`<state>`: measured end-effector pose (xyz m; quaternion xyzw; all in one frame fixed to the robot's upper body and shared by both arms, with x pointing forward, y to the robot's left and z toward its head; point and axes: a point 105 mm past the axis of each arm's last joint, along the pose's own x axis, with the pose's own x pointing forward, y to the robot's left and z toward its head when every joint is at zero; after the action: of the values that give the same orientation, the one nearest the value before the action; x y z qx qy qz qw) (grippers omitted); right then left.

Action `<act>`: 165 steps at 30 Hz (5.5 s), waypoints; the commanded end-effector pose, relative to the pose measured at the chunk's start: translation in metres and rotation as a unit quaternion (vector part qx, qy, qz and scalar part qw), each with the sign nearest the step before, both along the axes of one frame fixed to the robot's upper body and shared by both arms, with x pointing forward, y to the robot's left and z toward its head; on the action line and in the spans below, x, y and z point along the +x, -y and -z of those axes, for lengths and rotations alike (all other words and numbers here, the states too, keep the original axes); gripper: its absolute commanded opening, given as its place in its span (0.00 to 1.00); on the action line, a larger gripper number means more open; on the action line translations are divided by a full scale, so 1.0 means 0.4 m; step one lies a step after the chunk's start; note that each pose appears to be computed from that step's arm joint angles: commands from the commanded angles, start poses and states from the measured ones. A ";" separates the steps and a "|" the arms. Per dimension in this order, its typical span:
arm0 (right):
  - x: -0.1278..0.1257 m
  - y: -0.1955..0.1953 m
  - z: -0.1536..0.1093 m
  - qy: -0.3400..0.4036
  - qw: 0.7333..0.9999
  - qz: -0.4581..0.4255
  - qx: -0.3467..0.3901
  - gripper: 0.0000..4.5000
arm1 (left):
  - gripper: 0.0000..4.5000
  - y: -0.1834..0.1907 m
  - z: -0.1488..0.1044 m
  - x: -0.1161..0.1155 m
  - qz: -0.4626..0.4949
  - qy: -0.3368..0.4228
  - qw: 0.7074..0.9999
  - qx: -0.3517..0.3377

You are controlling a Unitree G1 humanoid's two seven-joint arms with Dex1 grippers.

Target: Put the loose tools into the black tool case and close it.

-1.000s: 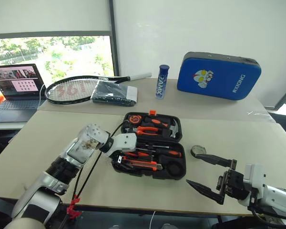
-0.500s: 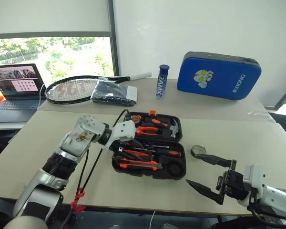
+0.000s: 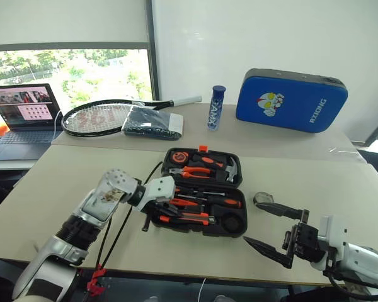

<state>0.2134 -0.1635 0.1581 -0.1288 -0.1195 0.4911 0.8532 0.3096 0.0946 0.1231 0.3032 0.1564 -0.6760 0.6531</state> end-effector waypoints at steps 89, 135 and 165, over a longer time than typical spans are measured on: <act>-0.093 0.265 0.116 -0.073 0.975 0.195 -0.080 1.00 | 0.99 -0.361 -0.078 -0.089 -0.201 0.057 0.943 -0.260; 0.156 -0.115 0.026 -0.152 0.924 -0.121 -0.329 0.01 | 1.00 -0.246 -0.039 -0.131 -0.116 0.036 0.961 -0.248; 0.266 0.099 0.039 -0.047 0.965 0.043 -0.253 0.38 | 0.36 -0.343 0.006 0.059 -0.382 0.085 0.896 -0.210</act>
<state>0.3075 -0.2017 0.1409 -0.2847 0.0920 0.5045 0.8099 0.3213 0.2376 0.1175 0.1268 0.0643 -0.3828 0.9128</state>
